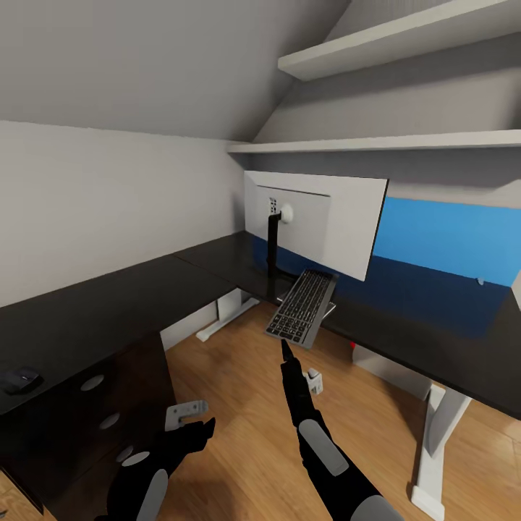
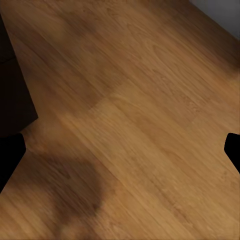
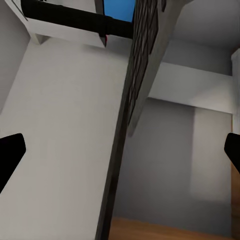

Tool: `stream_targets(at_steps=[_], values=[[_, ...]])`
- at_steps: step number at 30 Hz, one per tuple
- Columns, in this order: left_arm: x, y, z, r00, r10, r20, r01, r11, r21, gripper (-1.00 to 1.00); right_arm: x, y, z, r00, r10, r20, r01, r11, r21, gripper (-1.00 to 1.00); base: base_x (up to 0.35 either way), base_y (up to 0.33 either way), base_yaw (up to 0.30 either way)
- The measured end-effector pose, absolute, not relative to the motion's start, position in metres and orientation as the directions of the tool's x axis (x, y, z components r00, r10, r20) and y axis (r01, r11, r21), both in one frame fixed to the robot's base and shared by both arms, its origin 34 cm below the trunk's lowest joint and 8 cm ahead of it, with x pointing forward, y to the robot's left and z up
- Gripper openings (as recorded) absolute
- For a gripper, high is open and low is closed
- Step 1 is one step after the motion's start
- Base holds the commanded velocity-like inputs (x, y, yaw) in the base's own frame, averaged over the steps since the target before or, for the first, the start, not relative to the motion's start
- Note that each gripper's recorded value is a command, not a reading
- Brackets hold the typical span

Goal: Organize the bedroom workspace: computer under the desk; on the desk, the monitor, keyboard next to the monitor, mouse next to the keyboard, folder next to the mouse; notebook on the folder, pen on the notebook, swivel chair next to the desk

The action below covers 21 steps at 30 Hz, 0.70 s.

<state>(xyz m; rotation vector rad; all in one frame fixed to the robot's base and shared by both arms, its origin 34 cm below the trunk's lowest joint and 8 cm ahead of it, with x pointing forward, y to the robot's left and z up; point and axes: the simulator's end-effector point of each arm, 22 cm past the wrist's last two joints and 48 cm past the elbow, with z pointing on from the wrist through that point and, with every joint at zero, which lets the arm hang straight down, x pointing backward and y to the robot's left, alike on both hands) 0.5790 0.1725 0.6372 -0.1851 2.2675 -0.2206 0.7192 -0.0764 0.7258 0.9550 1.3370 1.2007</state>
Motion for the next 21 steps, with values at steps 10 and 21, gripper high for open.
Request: stream_targets(at_steps=[10,21], values=[[0.579,0.172,0.638,-0.645,-0.208,-0.736,-0.059,0.973,-0.223,1.0,0.721,-0.085,0.713,-0.114,0.977,-0.178,-0.026,0.177,0.984,1.0,0.043,0.0,0.0],[0.579,0.171,0.637,-0.645,-0.207,-0.735,-0.058,0.973,-0.223,1.0,0.725,-0.11,0.701,-0.061,0.986,-0.154,0.033,0.157,0.987,1.0,0.118,0.0,0.0]])
